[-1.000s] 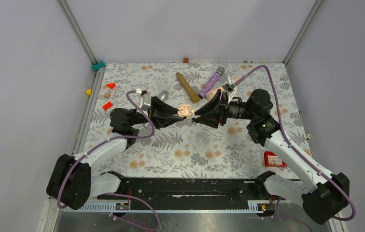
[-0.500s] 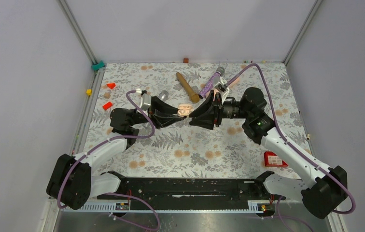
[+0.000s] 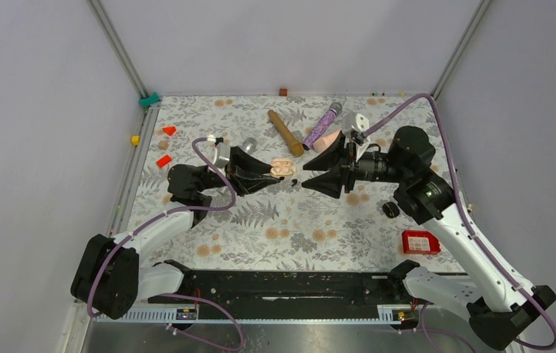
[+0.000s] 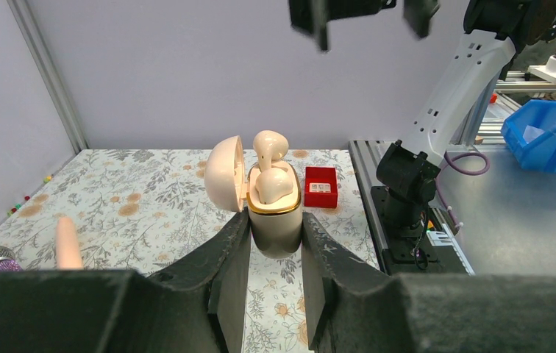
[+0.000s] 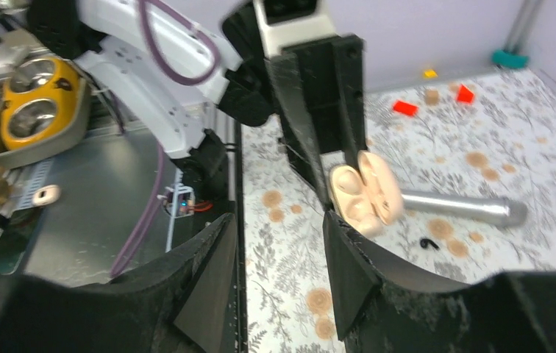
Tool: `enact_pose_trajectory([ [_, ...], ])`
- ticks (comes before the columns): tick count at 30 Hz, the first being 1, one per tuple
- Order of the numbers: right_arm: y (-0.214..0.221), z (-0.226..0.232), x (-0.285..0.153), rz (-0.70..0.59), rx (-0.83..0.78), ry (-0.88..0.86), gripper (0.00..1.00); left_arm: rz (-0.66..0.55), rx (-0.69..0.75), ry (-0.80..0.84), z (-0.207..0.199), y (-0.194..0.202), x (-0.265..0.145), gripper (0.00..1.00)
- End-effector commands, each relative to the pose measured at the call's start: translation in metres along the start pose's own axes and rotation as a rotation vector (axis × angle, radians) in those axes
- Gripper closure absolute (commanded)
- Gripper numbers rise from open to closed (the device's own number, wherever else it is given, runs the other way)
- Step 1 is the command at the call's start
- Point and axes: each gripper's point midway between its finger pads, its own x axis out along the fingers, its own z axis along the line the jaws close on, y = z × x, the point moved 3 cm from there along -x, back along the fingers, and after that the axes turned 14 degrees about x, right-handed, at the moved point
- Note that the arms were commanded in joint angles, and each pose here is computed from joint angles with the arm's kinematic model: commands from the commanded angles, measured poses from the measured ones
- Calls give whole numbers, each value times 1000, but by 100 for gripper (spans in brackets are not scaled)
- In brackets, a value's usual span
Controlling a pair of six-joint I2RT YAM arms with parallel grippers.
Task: Insert the wireless bluetooth earbuds into the charging case
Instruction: Adjust the earbud with the charging case.
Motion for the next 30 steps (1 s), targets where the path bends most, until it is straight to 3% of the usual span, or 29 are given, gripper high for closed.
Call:
enact_pose_trajectory([
  [1,16,-42,3,44,46,183,45,-34,65,23,-5,-13,1,100],
  [5,25,-61,13,34,174,207,44,-33,70,29,-6,-13,0,100],
  [10,19,-68,17,-48,369,106,43,-33,79,39,-8,-13,0,100],
  [23,7,-44,19,-66,492,-72,43,-30,82,38,-8,-12,0,100],
  [30,12,-48,20,-47,526,-68,44,-29,80,38,-7,-11,0,100],
])
